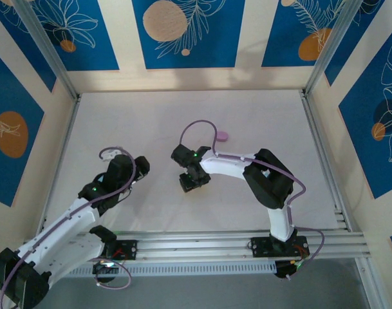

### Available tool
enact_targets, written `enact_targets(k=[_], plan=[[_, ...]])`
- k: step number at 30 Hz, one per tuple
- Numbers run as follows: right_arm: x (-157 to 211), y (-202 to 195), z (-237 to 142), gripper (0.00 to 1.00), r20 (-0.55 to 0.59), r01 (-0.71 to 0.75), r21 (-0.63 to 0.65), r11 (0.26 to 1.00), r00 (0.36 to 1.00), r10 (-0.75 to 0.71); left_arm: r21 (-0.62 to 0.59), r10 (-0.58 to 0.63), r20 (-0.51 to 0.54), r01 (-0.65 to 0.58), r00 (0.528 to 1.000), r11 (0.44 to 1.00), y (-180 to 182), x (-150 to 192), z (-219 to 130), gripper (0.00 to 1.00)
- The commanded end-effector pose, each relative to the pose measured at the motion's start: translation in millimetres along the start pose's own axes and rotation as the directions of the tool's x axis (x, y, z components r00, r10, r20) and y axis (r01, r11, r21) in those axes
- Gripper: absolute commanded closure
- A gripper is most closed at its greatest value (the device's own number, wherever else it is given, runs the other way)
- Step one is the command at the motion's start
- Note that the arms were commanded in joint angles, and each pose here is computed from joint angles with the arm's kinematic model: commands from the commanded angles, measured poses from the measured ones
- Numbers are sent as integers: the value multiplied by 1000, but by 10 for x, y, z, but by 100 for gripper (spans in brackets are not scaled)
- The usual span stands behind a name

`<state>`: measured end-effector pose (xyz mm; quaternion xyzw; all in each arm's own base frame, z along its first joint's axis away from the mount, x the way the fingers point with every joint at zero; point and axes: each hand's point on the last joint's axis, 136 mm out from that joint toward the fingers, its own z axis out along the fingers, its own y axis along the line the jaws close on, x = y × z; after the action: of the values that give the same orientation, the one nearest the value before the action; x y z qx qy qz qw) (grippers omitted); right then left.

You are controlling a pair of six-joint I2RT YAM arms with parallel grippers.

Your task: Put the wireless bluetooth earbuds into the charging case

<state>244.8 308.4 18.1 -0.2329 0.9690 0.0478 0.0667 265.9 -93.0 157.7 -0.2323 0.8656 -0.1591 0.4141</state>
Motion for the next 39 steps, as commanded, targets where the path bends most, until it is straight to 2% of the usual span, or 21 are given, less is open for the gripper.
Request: enact_targets(k=[1,5,7,12,15,17,20,23,26,31,36,39], plan=[[-95,36,37,54,30,25,0,1000,999,-25,55,5,14,-5,1000,998,-156,-101,-23,24],[-160,55,-128,63,108,71,-27,997,992,-67,64,36,-9,-35,999,997,-198,-65,15,25],[-194,51,-241,65,163,110,-39,993,981,-102,81,55,-22,-53,998,995,-246,-46,30,25],[-222,133,-678,65,356,277,-121,953,908,-219,229,130,-51,-115,990,967,-569,1,36,24],[-193,210,-1044,65,520,421,-153,894,804,-290,407,191,-74,-145,979,902,-929,73,-34,23],[-142,237,-1277,65,614,516,-147,844,716,-331,532,239,-96,-154,966,833,-1189,137,-132,23],[-85,227,-1528,65,698,597,-113,794,617,-365,668,292,-120,-140,949,731,-1506,185,-304,24],[-65,162,-1699,65,742,624,-71,778,554,-376,769,346,-133,-124,929,627,-1761,221,-485,23],[-71,102,-1808,65,764,625,-52,778,527,-372,814,396,-154,-111,905,569,-1907,296,-580,24],[-77,77,-1922,64,786,624,-30,781,498,-367,834,454,-181,-108,872,541,-2029,481,-607,30],[-65,88,-1995,64,803,631,-28,775,476,-358,823,490,-207,-120,847,555,-2112,594,-551,32],[-52,99,-2008,64,806,635,-30,772,472,-357,830,495,-213,-112,842,547,-2196,643,-547,37]])
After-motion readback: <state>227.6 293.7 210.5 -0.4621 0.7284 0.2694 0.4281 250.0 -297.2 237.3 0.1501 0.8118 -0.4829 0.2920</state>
